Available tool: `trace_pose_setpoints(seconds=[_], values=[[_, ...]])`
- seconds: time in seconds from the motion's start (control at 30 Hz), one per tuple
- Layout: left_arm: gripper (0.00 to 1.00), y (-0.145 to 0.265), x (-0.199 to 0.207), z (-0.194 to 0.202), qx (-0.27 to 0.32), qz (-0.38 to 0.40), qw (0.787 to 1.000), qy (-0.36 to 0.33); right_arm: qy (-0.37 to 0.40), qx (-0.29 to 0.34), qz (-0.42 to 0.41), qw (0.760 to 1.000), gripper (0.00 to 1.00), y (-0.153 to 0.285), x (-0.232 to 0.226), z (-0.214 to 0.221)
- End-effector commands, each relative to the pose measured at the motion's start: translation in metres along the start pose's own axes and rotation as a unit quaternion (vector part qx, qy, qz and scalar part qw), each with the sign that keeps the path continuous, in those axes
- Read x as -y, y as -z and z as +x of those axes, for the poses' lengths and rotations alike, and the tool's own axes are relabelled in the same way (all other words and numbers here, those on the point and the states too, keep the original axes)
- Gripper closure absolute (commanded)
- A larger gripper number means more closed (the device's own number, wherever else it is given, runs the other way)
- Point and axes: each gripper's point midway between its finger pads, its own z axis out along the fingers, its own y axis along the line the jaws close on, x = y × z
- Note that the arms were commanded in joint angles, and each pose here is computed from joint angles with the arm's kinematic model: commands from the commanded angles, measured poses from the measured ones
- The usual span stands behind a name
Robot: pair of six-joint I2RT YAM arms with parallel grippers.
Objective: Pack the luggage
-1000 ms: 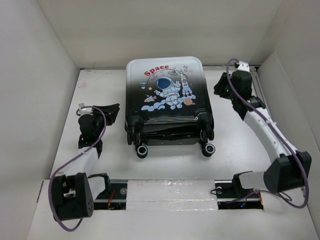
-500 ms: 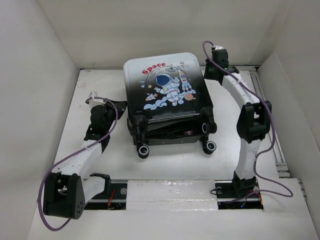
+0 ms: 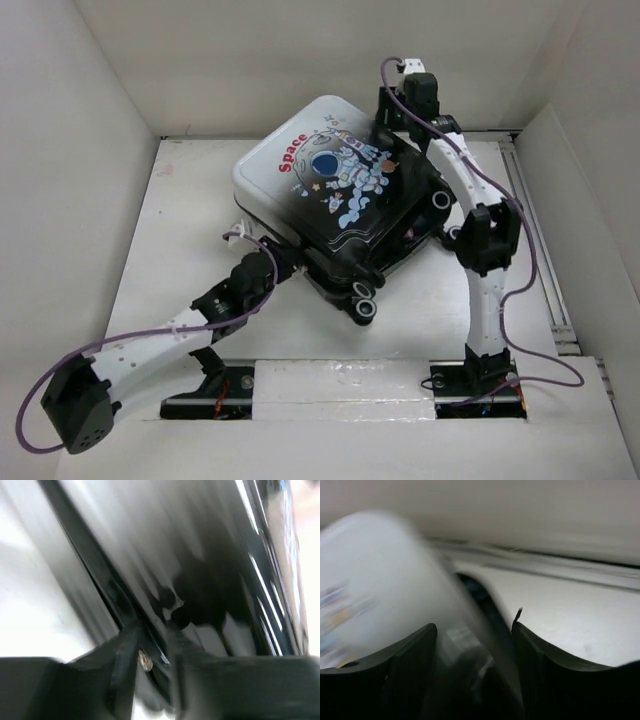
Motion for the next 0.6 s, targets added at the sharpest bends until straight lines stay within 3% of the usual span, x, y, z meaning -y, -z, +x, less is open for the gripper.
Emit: trace_pose_setpoints(seconds=[0.0,0.03,0.1,0.23,0.27,0.3,0.33,0.37,0.4,0.43,0.47,0.5,0.53,0.57], values=[[0.74,0.042,0.058,-0.008,-0.033,0.097,0.994,0.043,0.002,-0.001,-0.220,0.976,0.31,0.108,-0.178,-0.013],[0.43,0.049,0.061,-0.027,0.001,0.105,0.993,0.050,-0.010,0.029,-0.221,0.975,0.24,0.131,-0.171,-0.038],[0.24,0.062,0.069,-0.072,0.084,0.110,0.989,0.057,-0.024,0.059,-0.195,0.979,0.18,0.143,-0.147,-0.062],[0.16,0.075,0.095,-0.131,0.175,0.106,0.977,0.057,-0.037,0.089,-0.129,0.987,0.15,0.174,-0.104,-0.088],[0.15,0.073,0.101,-0.143,0.195,0.104,0.973,0.064,-0.044,0.110,-0.123,0.985,0.15,0.202,-0.098,-0.102],[0.14,0.070,0.106,-0.152,0.209,0.100,0.971,0.066,-0.052,0.128,-0.115,0.984,0.20,0.213,-0.094,-0.108],[0.14,0.072,0.123,-0.168,0.223,0.113,0.966,0.066,-0.060,0.111,-0.080,0.989,0.28,0.208,-0.079,-0.082],[0.14,0.051,0.122,-0.173,0.232,0.087,0.968,0.041,-0.072,0.144,-0.072,0.984,0.56,0.245,-0.070,-0.094],[0.15,0.043,0.127,-0.183,0.240,0.081,0.967,0.034,-0.101,0.163,-0.066,0.979,0.74,0.258,-0.065,-0.093],[0.16,0.030,0.137,-0.183,0.220,0.091,0.971,0.017,-0.122,0.172,-0.041,0.977,0.89,0.268,-0.052,-0.085],[0.18,0.004,0.138,-0.211,0.231,0.071,0.970,0.011,-0.134,0.131,-0.020,0.982,1.00,0.256,-0.041,-0.031],[0.20,-0.012,0.139,-0.218,0.215,0.071,0.974,0.006,-0.166,0.161,-0.024,0.973,1.00,0.288,-0.034,-0.031],[0.21,-0.029,0.148,-0.210,0.163,0.101,0.981,-0.011,-0.180,0.159,-0.010,0.971,1.00,0.292,-0.026,-0.012],[0.23,-0.038,0.160,-0.234,0.165,0.110,0.980,-0.002,-0.185,0.123,0.031,0.975,1.00,0.281,-0.011,0.040]])
